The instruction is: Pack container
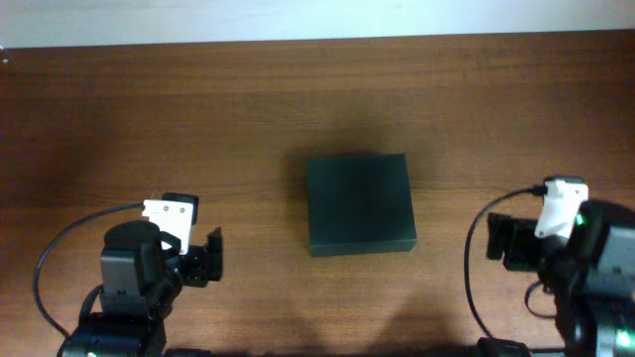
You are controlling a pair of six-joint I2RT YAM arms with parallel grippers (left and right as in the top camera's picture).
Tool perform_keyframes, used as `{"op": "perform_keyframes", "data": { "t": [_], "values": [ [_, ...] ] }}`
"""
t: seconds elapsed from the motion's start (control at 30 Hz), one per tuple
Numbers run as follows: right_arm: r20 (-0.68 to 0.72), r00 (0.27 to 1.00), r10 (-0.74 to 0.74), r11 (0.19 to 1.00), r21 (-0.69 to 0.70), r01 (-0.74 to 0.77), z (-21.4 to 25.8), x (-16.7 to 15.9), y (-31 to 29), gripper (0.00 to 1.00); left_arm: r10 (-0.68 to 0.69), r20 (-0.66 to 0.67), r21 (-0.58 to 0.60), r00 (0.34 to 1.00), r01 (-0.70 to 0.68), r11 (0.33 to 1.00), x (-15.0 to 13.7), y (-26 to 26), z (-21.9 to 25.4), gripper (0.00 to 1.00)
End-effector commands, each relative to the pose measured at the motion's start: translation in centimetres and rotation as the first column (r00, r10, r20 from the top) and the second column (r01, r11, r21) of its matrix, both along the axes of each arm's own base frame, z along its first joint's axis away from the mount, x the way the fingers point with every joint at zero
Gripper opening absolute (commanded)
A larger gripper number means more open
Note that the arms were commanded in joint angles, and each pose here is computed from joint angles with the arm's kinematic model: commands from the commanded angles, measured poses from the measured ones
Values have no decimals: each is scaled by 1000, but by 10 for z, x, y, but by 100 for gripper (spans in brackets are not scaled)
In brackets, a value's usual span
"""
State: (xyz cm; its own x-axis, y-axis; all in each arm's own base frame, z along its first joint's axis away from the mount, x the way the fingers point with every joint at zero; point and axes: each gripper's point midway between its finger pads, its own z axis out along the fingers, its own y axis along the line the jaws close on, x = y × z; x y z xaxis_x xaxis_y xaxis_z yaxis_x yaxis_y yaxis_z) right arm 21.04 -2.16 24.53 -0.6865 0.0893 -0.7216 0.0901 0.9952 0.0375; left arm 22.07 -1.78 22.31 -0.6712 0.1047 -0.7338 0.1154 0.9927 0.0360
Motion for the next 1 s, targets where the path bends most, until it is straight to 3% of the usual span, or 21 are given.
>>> {"op": "perform_keyframes", "data": {
  "t": [0.0,0.5,0.7,0.9,0.97],
  "values": [
    [32,999,5,1000,3,-5,3,-8,3,99,50,-8,23,999,-49,999,-1,9,-5,99],
    [-9,1000,5,1000,11,-5,-5,-15,4,99,88,-3,59,996,-88,994,-1,18,-4,99],
    [20,997,75,997,-5,-75,0,-16,18,99,88,-3,59,996,-88,994,-1,18,-4,99],
    [179,978,106,994,0,-108,14,-35,28,99,88,-3,59,996,-88,994,-1,18,-4,99],
    [314,945,97,995,-8,-99,12,-43,29,99,88,-3,59,996,-88,994,0,18,-4,99]
  ]
}}
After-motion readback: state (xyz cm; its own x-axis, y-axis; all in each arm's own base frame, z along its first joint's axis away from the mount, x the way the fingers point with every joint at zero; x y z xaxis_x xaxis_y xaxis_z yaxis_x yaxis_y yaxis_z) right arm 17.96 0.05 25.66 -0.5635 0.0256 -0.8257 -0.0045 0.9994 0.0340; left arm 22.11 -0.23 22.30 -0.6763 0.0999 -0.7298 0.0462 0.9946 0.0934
